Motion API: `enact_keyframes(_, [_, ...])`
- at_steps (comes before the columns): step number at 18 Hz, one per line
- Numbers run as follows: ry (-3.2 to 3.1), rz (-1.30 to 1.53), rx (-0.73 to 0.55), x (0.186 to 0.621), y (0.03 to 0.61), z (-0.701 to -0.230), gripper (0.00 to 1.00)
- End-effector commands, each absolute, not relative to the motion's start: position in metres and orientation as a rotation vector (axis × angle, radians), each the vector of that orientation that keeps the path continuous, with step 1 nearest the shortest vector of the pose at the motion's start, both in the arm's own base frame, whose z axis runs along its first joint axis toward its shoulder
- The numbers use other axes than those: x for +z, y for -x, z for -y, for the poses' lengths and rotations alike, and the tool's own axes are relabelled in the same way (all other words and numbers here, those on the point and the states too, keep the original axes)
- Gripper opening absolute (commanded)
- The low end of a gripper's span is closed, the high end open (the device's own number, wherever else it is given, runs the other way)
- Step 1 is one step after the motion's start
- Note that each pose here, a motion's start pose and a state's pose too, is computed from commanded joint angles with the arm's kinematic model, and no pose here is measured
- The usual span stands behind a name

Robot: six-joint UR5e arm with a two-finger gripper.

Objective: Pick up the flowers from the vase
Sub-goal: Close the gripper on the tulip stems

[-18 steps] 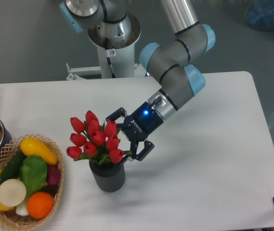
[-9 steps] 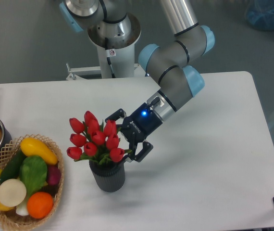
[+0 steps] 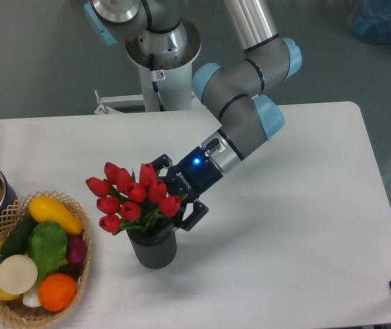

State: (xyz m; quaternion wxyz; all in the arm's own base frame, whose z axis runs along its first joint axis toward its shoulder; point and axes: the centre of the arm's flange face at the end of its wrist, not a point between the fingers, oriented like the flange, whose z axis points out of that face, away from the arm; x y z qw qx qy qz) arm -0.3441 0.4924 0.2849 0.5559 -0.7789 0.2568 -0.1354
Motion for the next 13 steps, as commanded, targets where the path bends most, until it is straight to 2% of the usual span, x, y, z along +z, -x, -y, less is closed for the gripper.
enact_keyframes(2, [1.839,-0.610,-0.318,0.2835,0.3434,-0.4919,1.00])
enact_keyframes(3, [1.840,-0.609,-0.320,0.2829,0.3431,-0.4916,0.97])
enact_keyframes(5, [1.842,-0.607,-0.321,0.2818,0.3426,-0.4903,0.85])
enact_keyframes(8, [1.845,-0.600,-0.321,0.2807,0.3437,-0.4879,0.72])
enact_keyframes(13, [1.836,-0.608,-0.309,0.2760,0.3443,-0.4825,0.69])
